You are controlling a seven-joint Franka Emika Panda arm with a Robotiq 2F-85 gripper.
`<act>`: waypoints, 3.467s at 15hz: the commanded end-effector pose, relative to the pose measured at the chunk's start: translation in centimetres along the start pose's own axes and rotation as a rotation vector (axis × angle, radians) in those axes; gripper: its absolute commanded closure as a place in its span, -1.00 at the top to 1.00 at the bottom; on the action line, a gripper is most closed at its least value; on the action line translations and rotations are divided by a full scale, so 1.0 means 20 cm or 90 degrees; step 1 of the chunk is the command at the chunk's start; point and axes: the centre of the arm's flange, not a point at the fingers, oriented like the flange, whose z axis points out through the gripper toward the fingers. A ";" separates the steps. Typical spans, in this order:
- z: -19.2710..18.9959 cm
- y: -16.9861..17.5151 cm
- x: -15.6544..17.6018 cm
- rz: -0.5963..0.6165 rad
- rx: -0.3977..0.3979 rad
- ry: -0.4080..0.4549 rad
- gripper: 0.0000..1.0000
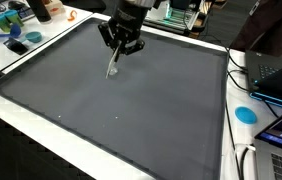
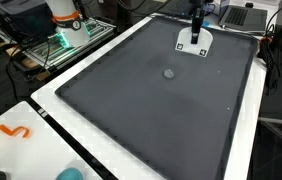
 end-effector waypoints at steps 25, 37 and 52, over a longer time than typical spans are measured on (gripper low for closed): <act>-0.14 0.14 0.29 -0.029 -0.028 -0.056 -0.98; -0.10 0.47 0.06 -0.001 0.154 -0.052 -0.98; 0.03 0.66 -0.40 0.119 0.300 0.055 -0.98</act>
